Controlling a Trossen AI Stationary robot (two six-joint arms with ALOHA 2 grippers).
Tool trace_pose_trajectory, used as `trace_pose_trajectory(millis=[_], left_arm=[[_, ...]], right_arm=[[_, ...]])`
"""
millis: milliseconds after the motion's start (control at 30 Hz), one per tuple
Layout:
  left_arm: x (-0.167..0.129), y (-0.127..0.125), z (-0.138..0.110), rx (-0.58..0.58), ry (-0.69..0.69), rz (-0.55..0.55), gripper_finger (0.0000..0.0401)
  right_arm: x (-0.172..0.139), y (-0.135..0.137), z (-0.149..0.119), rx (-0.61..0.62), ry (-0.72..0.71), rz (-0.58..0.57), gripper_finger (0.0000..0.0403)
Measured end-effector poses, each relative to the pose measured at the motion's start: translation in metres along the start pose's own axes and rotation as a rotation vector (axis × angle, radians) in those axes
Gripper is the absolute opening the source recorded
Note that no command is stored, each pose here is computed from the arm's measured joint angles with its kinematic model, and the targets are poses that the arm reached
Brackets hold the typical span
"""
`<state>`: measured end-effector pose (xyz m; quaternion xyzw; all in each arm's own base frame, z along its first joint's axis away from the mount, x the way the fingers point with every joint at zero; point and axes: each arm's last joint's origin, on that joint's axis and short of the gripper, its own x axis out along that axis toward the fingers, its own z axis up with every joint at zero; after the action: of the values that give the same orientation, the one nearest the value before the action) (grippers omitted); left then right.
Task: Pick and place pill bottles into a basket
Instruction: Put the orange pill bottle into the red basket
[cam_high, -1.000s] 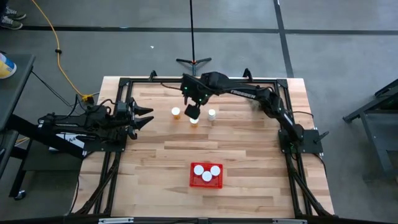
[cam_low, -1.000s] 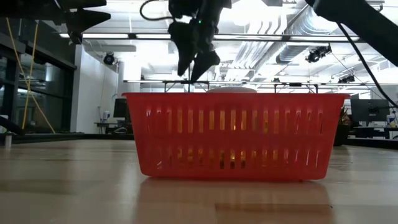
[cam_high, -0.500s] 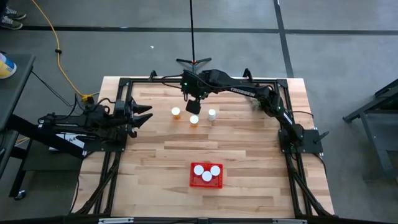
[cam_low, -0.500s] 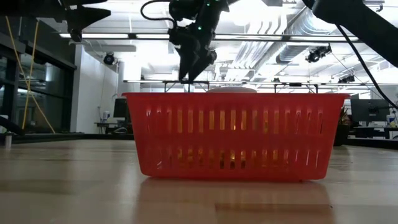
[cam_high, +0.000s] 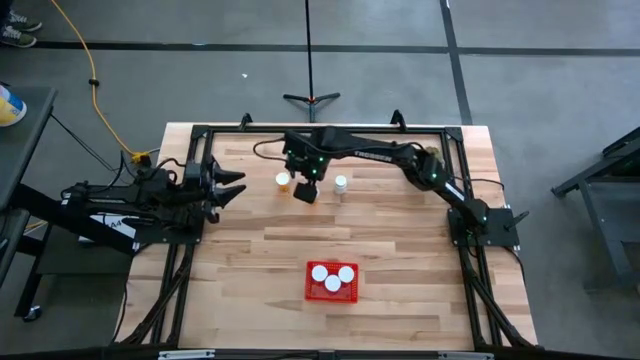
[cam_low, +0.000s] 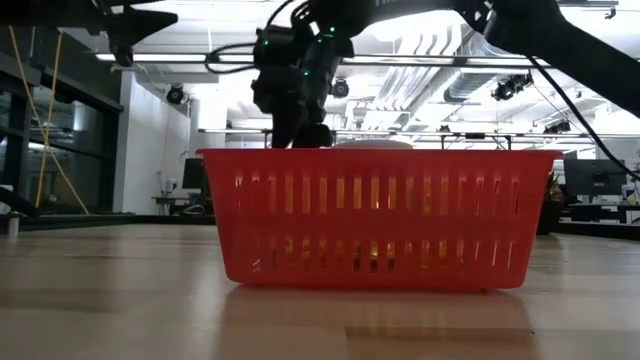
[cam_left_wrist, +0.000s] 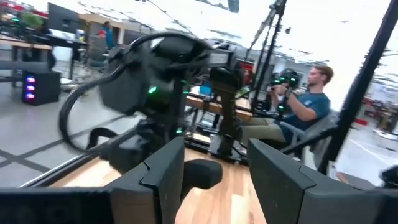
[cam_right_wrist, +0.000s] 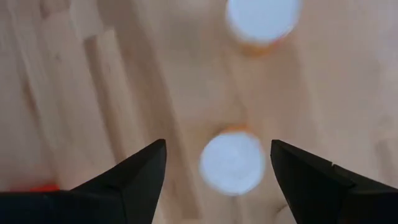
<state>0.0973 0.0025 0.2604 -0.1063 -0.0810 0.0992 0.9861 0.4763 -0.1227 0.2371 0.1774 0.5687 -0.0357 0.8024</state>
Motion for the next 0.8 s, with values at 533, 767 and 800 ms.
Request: trace_pose_trajectory(millis=[533, 767, 800], left_arm=[[-0.0002, -0.0037, -0.0003, -0.01, 0.021, -0.128, 0.0211], [-0.0003, -0.0042, -0.0004, -0.009, 0.025, -0.144, 0.0211], [-0.0004, -0.0046, -0.0005, -0.009, 0.027, -0.156, 0.0211]], right_arm=[[0.0067, 0.0026, -0.0009, -0.038, 0.019, 0.026, 0.0279], [0.0063, -0.0007, -0.0014, 0.038, 0.021, -0.034, 0.0279], [0.0063, -0.0006, -0.0013, 0.058, 0.02, -0.034, 0.0279]])
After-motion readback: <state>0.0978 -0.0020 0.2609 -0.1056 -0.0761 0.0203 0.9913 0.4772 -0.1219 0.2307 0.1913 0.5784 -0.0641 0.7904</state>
